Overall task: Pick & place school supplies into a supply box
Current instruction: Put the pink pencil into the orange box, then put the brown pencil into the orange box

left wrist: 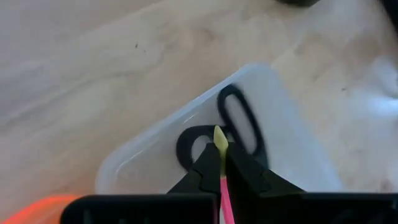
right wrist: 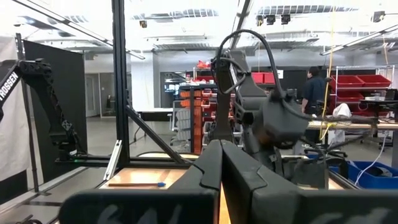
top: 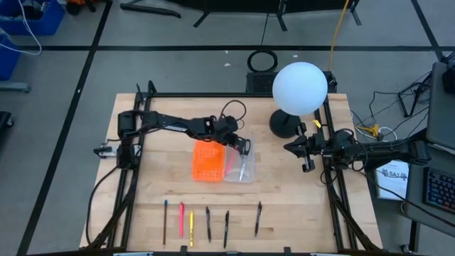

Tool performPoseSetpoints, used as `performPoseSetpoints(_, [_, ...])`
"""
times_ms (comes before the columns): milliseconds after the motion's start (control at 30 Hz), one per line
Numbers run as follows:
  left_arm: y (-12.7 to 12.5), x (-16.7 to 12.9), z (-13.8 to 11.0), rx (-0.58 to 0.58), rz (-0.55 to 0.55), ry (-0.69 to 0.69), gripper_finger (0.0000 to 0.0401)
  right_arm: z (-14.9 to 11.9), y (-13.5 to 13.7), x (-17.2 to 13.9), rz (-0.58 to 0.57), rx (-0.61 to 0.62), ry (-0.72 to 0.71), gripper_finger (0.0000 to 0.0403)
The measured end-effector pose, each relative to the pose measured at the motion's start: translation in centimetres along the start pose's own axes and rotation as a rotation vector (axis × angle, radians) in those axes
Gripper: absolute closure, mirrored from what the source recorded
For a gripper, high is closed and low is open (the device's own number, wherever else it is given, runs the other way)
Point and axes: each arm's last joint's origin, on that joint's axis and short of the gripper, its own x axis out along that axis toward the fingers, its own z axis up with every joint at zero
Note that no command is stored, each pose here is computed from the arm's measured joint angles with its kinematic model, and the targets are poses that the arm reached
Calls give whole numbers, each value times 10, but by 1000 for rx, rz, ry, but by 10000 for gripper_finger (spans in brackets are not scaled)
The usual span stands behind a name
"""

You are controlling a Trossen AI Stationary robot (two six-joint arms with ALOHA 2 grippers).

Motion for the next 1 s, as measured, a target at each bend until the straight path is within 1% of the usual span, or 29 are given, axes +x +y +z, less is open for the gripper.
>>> performPoseSetpoints(100, [6, 14, -6, -1, 20, 35, 384, 0, 0, 0, 0, 1, 0, 403])
performPoseSetpoints(233, [8, 25, -8, 9, -2, 38, 380, -1, 0, 0, -1, 6, 10, 403])
performPoseSetpoints(367, [6, 25, -7, 13, -24, 17, 376, -2, 0, 0, -1, 34, 18, 403])
performPoseSetpoints(433, [5, 22, -5, 15, -29, 8, 368, -2, 0, 0, 0, 44, 23, 403])
performPoseSetpoints(633, [-3, 5, 2, 40, -47, -26, 313, -7, 0, 0, -3, 61, 69, 403])
performPoseSetpoints(800, [-7, -4, 5, 43, -58, -39, 266, -7, 0, 0, -4, 65, 76, 403])
performPoseSetpoints(900, [-8, -9, 6, 43, -64, -40, 246, -7, 0, 0, -4, 78, 76, 403])
performPoseSetpoints(967, [-9, -14, 5, 71, -76, -14, 238, -7, 0, 0, -4, 78, 76, 403])
performPoseSetpoints(1000, [-12, -18, 6, 95, -103, -6, 236, -7, 0, 0, -4, 76, 78, 403])
